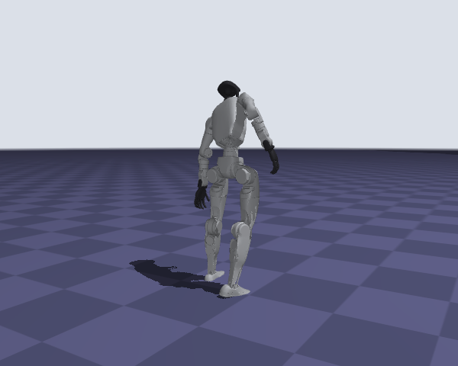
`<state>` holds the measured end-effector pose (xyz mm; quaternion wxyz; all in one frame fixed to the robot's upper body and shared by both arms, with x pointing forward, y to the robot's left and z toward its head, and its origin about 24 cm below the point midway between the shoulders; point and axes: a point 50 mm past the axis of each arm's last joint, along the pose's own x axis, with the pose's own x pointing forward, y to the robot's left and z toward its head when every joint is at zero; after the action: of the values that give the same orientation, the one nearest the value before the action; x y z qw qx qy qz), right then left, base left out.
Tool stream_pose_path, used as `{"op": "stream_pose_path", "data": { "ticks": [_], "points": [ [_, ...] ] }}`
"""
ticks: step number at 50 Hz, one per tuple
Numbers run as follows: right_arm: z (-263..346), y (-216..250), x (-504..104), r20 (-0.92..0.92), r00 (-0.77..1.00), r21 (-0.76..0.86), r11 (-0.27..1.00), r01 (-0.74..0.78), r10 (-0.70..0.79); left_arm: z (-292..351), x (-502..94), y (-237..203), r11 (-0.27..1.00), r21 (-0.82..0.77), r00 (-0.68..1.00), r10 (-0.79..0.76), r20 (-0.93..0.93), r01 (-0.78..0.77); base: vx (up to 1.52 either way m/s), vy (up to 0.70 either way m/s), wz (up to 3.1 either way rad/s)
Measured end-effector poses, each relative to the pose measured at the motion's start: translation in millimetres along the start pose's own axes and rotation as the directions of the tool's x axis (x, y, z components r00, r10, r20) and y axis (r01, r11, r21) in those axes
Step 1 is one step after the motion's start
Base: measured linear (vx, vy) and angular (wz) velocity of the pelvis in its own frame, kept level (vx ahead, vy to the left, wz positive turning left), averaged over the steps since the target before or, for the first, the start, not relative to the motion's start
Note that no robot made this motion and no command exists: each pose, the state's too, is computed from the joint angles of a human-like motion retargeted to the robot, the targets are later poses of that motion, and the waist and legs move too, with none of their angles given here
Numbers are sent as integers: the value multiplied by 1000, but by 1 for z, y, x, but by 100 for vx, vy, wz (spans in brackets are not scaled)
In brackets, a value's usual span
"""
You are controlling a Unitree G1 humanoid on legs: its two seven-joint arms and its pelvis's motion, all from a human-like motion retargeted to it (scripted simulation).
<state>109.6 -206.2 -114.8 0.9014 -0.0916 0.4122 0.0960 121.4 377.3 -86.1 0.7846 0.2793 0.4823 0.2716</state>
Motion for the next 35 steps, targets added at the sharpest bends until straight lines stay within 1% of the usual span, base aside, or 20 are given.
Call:
{"op": "stream_pose_path", "data": {
  "ticks": [5, 9, 10, 13, 17, 20, 22, 25, 28, 32, 35],
  "points": [
    [-5, 5, 0, -32, 998, -28, 998, -47, 47, 116, 4, 28, 997, -32, 950, 82, 303, -76, 30, 6, 53],
    [-4, 4, 3, -41, 998, -32, 998, -56, 55, 192, -10, 54, 991, -26, 875, 129, 467, -132, 32, 0, 40],
    [-6, 4, 2, -42, 998, -24, 998, -56, 55, 206, -14, 59, 989, -9, 858, 132, 496, -147, 34, -10, 36],
    [-1, 3, 5, -36, 998, -18, 999, -49, 48, 239, -27, 76, 982, -49, 810, 181, 558, -185, 35, -22, 25],
    [0, 0, 6, -28, 999, 7, 1000, -19, 19, 258, -36, 78, 978, -64, 771, 197, 605, -200, 45, -21, 49],
    [0, -4, 7, -32, 999, 10, 1000, 22, -21, 251, -34, 59, 984, -65, 781, 173, 600, -168, 49, -5, 67],
    [2, -7, 9, -32, 999, -7, 999, 44, -44, 234, -28, 41, 990, -62, 813, 137, 567, -124, 46, -7, 47],
    [13, -14, 14, -11, 998, -39, 997, 66, -67, 197, -18, 12, 998, -40, 867, 63, 494, -50, 41, -15, 9],
    [29, -20, 16, 43, 996, -43, 995, 85, -84, 156, -10, -9, 999, 38, 909, -21, 416, 6, 38, -14, -19],
    [45, -26, 17, 118, 988, -35, 994, 105, -101, 98, -5, -26, 989, 130, 950, -112, 291, 77, 36, -4, -31],
    [51, -30, 16, 147, 983, -40, 993, 115, -108, 56, -4, -33, 982, 143, 972, -151, 179, 126, 36, 1, -35]
  ]
}}
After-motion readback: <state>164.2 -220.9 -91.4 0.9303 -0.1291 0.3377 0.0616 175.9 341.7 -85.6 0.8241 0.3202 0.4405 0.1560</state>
